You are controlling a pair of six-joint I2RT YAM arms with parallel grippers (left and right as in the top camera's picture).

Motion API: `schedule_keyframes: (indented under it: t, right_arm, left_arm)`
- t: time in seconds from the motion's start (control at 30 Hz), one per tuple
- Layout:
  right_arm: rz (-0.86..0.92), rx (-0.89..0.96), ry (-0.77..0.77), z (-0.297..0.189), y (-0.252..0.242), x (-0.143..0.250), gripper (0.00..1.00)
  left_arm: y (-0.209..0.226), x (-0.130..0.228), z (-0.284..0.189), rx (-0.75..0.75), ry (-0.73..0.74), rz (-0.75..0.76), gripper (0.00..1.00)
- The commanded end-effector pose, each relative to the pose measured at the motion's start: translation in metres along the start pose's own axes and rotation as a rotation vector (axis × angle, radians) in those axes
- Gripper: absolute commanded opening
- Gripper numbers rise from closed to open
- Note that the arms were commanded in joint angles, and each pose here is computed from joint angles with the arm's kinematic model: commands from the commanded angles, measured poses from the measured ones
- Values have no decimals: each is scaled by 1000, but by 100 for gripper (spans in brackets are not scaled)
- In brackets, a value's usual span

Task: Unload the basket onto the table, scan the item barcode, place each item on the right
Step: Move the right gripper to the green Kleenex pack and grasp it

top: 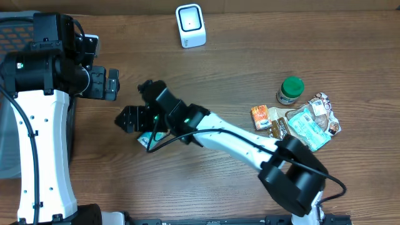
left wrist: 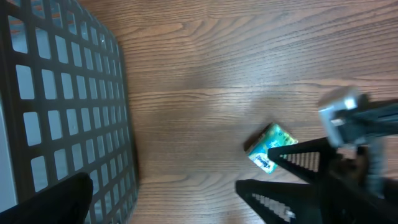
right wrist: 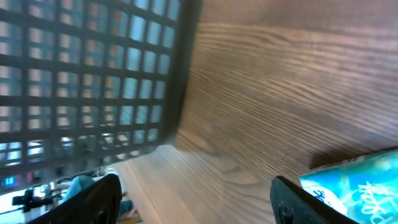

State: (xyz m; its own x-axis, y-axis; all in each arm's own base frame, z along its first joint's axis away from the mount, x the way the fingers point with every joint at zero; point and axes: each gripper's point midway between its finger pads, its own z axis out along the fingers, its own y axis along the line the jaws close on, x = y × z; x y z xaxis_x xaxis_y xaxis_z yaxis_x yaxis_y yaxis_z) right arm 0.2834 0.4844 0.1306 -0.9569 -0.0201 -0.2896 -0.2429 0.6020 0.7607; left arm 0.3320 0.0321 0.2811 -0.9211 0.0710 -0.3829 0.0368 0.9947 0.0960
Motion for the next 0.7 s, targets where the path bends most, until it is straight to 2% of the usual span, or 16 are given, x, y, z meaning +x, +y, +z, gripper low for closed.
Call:
schedule_keyframes:
  t: [0.0,0.37,0.67]
  right_arm:
    - [25,75,-11,20,-24,8,77]
    - [85,232,97,25,-73,36,77]
    - [2,307,233,-1,-107,37,80]
  left_arm:
    - [0,-2,-1,-3,-5,12,100]
    - [0,-2,-1,-3,-5,12,100]
    - [0,-2,-1,-3,-5,12,100]
